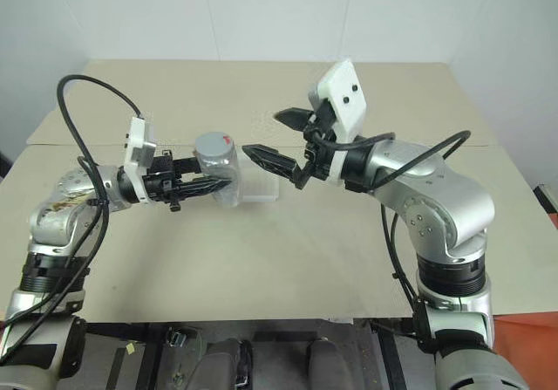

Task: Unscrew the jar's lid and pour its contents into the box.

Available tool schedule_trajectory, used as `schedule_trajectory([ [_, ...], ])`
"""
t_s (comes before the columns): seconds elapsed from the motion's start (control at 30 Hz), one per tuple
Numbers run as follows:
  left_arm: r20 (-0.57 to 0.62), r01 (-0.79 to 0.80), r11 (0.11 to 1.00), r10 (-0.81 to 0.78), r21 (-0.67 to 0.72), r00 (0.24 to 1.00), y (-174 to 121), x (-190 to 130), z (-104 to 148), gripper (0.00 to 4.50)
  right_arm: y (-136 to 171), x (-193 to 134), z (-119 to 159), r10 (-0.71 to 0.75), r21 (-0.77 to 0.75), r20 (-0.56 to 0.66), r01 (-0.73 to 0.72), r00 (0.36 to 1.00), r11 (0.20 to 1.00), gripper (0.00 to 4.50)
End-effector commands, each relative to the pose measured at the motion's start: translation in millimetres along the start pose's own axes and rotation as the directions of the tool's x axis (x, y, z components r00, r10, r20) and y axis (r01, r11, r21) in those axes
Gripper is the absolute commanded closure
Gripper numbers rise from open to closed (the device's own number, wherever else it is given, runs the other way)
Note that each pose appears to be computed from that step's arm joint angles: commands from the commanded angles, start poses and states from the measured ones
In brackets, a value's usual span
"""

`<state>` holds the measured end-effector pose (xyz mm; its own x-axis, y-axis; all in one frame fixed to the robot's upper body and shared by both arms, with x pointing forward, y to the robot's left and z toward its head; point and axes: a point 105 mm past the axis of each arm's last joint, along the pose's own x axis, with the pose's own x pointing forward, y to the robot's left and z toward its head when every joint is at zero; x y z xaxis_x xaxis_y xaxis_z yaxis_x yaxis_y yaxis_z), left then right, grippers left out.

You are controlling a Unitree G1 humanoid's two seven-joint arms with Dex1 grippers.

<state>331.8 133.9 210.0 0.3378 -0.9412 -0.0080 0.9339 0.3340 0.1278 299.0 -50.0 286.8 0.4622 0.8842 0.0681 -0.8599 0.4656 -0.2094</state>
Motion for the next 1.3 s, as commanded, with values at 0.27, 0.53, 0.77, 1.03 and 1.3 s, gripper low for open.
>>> schedule_trajectory([
  [0.27, 0.053, 0.066, 0.996, -0.07, 0.058, 0.996, -3.3, 21.3, 12.9, 2.61, 17.3, 42.9, 9.6, 0.051, -0.061, 0.028, -0.049, 0.998, 0.997, 0.03],
  [0.53, 0.056, 0.093, 0.993, -0.097, 0.068, 0.994, -6.9, 19.8, 15.9, 2.61, 6.9, 55.3, 1.2, -0.014, -0.065, -0.002, 0.013, 1.0, 0.998, 0.03],
  [0.77, 0.051, 0.099, 0.993, -0.103, 0.069, 0.993, -8.5, 16.8, 15.3, 2.61, 0.2, 50.9, -5.1, -0.033, -0.061, -0.017, 0.032, 0.999, 0.998, 0.03],
  [1.03, 0.049, 0.092, 0.993, -0.096, 0.077, 0.994, -7.7, 13.1, 17.5, 2.61, -4.6, 34.5, -9.1, -0.042, -0.068, -0.034, 0.039, 0.999, 0.997, 0.03],
  [1.3, 0.043, 0.097, 0.992, -0.1, 0.082, 0.994, -10.0, 9.6, 18.0, 2.61, -6.1, 21.3, -11.1, -0.042, -0.074, -0.041, 0.039, 0.998, 0.996, 0.03],
])
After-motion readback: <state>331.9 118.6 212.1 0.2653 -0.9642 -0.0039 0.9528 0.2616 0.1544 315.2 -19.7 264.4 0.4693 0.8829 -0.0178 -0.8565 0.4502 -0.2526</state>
